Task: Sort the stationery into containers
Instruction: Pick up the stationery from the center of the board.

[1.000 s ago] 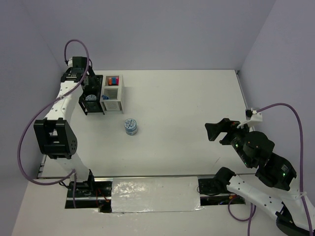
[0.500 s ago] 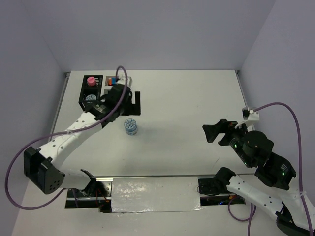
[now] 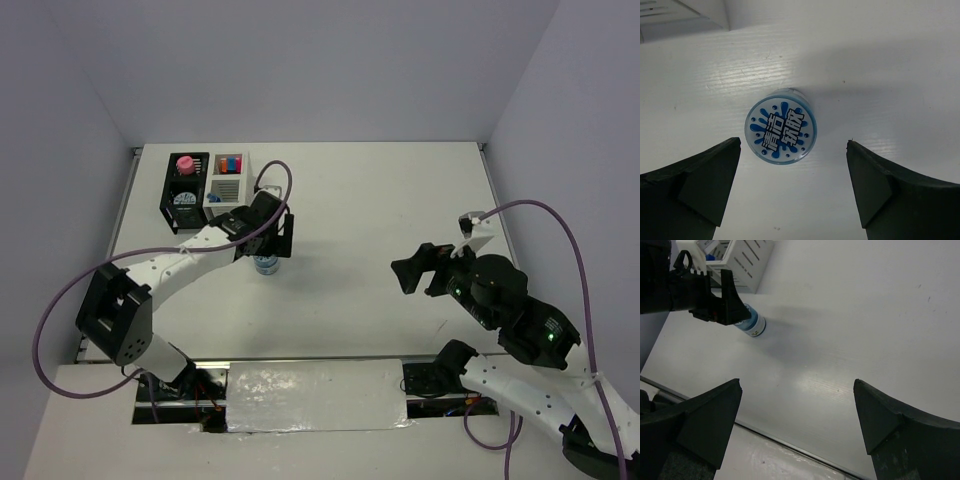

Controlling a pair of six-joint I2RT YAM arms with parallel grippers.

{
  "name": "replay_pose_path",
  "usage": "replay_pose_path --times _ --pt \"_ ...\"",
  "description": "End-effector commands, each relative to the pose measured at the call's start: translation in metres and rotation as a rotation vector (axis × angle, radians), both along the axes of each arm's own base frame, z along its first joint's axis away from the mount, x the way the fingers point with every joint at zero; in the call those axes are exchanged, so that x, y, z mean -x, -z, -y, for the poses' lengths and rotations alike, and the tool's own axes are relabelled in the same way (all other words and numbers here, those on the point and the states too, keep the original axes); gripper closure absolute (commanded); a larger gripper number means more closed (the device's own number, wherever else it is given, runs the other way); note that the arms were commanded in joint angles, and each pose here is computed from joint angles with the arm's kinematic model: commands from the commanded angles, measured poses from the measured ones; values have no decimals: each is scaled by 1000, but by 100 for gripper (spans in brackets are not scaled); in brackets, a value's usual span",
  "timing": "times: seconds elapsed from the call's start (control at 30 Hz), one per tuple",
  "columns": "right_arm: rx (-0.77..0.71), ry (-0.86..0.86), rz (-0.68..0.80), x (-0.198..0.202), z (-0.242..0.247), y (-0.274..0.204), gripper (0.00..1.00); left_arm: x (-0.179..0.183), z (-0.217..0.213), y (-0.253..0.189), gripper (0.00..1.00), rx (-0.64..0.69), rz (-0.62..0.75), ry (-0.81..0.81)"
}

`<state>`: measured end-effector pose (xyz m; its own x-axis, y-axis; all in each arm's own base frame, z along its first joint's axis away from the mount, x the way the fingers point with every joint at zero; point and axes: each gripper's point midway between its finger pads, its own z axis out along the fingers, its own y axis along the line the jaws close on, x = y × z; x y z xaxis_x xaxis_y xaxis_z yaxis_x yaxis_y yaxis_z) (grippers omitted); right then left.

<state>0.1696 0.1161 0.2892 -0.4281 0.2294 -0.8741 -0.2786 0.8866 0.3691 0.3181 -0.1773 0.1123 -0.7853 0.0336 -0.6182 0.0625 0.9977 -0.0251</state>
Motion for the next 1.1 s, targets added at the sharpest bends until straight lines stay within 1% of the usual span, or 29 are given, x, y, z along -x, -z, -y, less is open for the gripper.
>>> replay_pose_path --times 0.0,0.33,0.47,0.57,0.67,0.7,0.77,0.8,0.83,0.87,0.9,0.97,1.0,1.07 --pt "-14 -40 30 -3 -10 -7 0 -11 -4 8 1 -10 7 -52" --pt "-16 -56 31 -2 -13 -7 0 -8 -14 33 1 -30 -38 -88" --pt "-18 -65 31 -3 -16 -6 0 -5 -14 43 1 -30 -54 -79" --pt "-17 -62 31 -3 -15 -7 0 -6 -13 46 5 -29 -56 -75" --pt "-17 -60 32 -3 -15 -7 0 -8 -10 46 15 -18 -54 -67" --pt "-18 -57 33 -3 -14 -8 0 -9 -9 45 27 -15 -50 -67" --pt "-15 -58 33 -3 -14 -8 0 -10 -10 41 42 -14 -40 -72" --pt "-15 -57 33 -3 -13 -8 0 -10 -11 38 57 -18 -35 -76" --pt "-13 -56 34 -3 -13 -8 0 -12 -12 33 64 -16 -25 -85" --pt "-10 -55 36 -3 -12 -8 0 -11 -15 26 74 -21 -15 -92" --pt "-11 -53 35 -3 -12 -9 0 -11 -17 20 88 -23 -4 -97" --pt "-9 -53 38 -3 -11 -9 0 -15 -22 -7 94 -12 49 -123" --pt "-8 -53 40 -2 -11 -9 0 -13 -31 -15 96 -33 55 -145" --pt "-11 -50 44 -2 -10 -10 0 -24 -49 -52 100 -2 113 -211"
